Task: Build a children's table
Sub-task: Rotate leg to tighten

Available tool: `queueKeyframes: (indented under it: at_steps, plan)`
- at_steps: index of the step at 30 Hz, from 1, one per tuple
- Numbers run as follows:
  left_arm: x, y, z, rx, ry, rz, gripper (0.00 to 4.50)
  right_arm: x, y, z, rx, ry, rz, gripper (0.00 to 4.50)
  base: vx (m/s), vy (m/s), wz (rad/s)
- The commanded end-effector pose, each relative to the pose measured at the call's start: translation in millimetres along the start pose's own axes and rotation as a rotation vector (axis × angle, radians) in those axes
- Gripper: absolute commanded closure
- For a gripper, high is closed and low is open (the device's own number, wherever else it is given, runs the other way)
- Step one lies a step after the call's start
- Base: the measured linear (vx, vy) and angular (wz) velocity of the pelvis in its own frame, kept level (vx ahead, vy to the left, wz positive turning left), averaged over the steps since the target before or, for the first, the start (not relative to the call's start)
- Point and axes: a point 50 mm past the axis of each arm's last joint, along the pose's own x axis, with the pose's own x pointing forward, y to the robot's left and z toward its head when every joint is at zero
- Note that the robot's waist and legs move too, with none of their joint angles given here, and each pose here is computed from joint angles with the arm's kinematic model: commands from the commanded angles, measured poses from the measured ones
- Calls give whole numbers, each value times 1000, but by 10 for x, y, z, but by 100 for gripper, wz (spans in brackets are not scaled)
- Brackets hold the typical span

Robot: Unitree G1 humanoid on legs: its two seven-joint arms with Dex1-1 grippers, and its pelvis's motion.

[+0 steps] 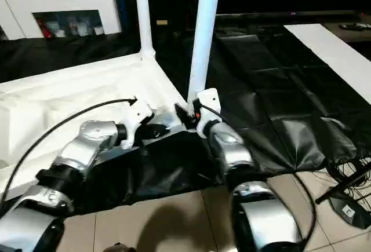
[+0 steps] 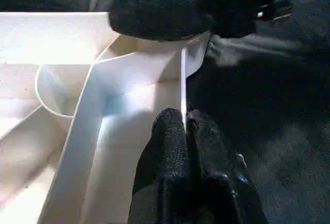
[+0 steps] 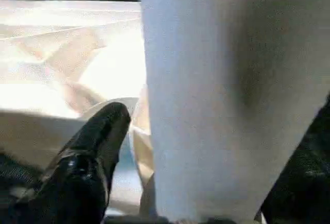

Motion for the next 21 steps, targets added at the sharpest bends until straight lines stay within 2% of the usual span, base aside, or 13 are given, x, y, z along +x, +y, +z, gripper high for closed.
queueKeyframes:
  at_steps: [1, 4, 6, 8, 9, 12, 13, 15, 20, 21]
  plan:
    - [54, -157, 53, 42, -51, -168, 450, 22, 198, -54, -32, 47, 242, 97, 0, 0, 0]
    - [14, -159, 46, 51, -46, -206, 450, -24, 200, -61, -65, 64, 318, 97, 0, 0, 0]
    - [-54, -172, 39, 70, -40, -289, 450, -103, 239, -69, -77, 100, 490, 97, 0, 0, 0]
    - [-70, -177, 36, 75, -34, -310, 450, -127, 256, -70, -83, 109, 541, 97, 0, 0, 0]
    - [-107, -187, 31, 83, -28, -358, 450, -183, 296, -78, -87, 136, 654, 97, 0, 0, 0]
    - [-147, -193, 31, 91, -22, -407, 450, -250, 351, -101, -93, 174, 780, 97, 0, 0, 0]
    - [-147, -193, 31, 91, -22, -407, 450, -250, 351, -101, -93, 174, 780, 97, 0, 0, 0]
    - [-163, -191, 33, 99, -13, -428, 450, -284, 384, -126, -87, 203, 846, 128, 0, 0, 0]
    - [-177, -180, 33, 99, -10, -435, 450, -284, 412, -115, -62, 204, 872, 154, 0, 0, 0]
    - [-179, -179, 33, 99, -10, -436, 450, -286, 414, -113, -60, 204, 873, 173, 0, 0, 0]
